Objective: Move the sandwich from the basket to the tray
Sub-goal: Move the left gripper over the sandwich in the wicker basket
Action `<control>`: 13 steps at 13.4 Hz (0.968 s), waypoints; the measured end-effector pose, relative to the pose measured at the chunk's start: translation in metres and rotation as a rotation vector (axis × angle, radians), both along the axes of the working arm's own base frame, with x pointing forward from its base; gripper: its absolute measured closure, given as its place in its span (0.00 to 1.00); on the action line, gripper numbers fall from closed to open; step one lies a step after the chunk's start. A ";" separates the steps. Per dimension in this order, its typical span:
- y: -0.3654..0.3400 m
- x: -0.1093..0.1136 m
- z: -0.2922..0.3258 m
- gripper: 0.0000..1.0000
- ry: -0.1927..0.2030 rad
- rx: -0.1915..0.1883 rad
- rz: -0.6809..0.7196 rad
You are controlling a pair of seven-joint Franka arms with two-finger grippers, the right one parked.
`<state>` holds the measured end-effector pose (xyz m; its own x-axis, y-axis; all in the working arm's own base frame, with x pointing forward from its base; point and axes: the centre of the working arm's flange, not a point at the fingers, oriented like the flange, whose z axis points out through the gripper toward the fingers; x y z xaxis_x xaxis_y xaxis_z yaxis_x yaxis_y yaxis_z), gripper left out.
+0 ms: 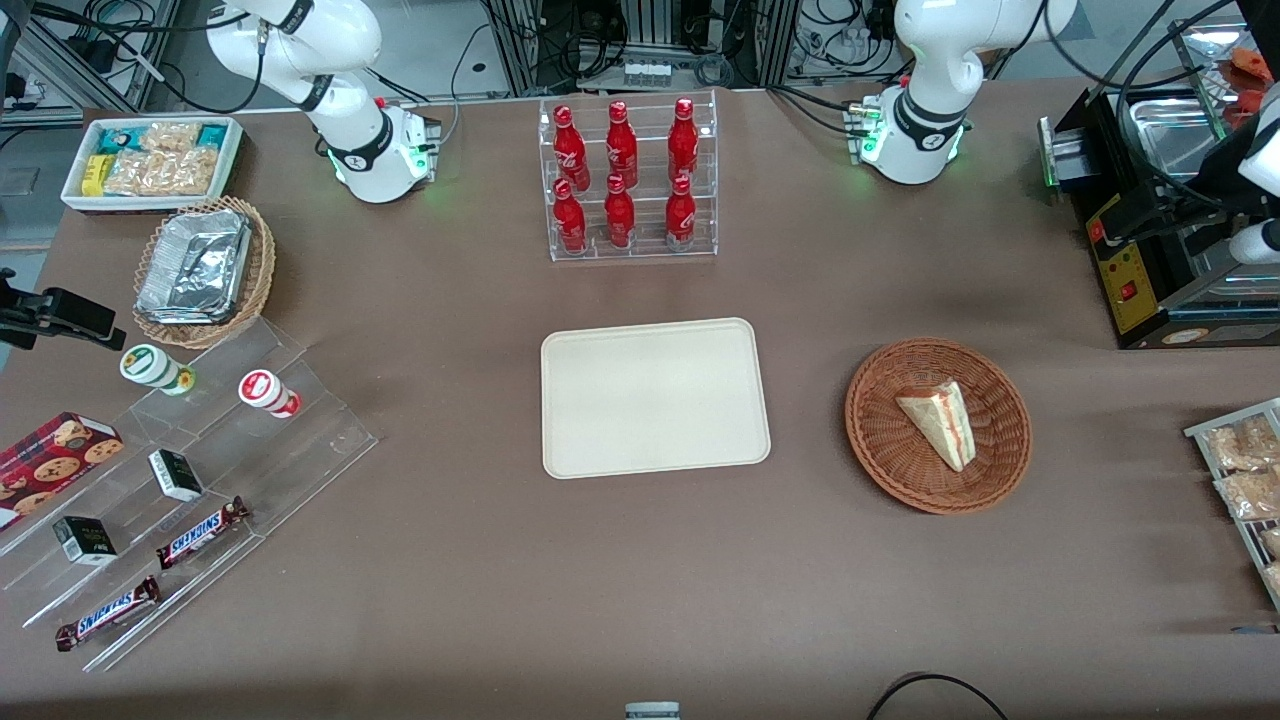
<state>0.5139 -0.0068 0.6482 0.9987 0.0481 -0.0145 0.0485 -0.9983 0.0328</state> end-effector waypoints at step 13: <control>-0.034 0.040 -0.169 0.00 -0.071 0.010 0.155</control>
